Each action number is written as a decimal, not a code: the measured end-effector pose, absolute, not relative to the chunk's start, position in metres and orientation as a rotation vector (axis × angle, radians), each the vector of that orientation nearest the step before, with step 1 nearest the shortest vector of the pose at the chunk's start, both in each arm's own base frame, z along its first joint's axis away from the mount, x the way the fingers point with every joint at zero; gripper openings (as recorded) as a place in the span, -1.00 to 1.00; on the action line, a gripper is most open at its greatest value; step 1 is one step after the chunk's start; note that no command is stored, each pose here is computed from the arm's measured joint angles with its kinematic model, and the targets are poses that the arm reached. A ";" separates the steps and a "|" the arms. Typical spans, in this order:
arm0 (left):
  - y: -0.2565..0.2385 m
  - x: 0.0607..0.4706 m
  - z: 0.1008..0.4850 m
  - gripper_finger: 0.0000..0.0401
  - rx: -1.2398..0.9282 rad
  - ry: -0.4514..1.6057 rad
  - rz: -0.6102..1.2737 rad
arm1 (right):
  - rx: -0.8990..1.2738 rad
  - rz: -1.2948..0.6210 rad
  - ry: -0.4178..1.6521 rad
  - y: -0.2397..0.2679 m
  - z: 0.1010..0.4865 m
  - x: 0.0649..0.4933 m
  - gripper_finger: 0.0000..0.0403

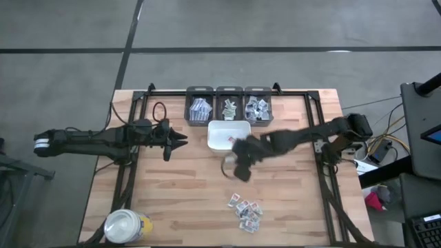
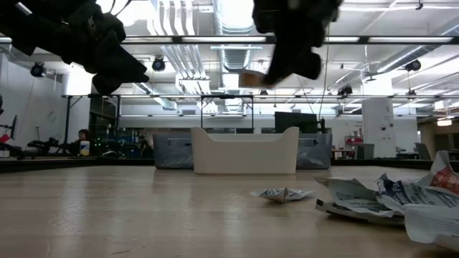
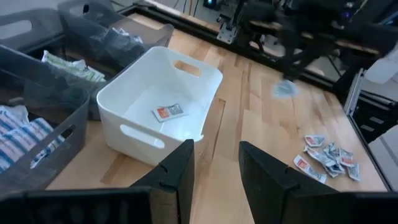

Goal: Pick & Place First Aid Supplies
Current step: Put the orange ointment pack into the white bin

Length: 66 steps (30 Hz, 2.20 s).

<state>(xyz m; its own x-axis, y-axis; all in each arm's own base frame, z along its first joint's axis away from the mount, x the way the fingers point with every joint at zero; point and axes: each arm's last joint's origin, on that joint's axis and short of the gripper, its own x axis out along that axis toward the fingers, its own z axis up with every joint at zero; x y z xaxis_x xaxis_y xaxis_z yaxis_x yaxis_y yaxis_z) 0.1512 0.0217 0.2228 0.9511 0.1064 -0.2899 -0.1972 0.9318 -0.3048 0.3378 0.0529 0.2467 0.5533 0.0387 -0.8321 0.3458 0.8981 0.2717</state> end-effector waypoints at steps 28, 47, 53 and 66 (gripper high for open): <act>0.023 0.154 0.237 -0.40 -0.277 0.125 0.170 | 0.251 -0.389 1.101 -0.098 0.215 0.380 -0.95; 0.023 0.154 0.237 -0.40 -0.299 0.122 0.171 | 0.186 -0.215 1.188 -0.100 0.187 0.387 -0.81; 0.023 0.154 0.237 -0.40 -0.299 0.122 0.171 | 0.199 -0.197 1.185 -0.099 0.187 0.388 -0.61; 0.023 0.154 0.236 -0.40 -0.378 0.123 0.174 | 0.271 -0.044 1.097 -0.074 0.234 0.375 -0.46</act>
<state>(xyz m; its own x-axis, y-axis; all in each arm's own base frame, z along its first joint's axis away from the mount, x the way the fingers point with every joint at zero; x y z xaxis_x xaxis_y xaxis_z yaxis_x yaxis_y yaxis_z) 0.1541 0.0232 0.2361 0.9777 0.1452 -0.1519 -0.1912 0.9147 -0.3561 0.3747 -0.0739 0.2336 0.4585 0.0983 -0.8832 0.1684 0.9662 0.1950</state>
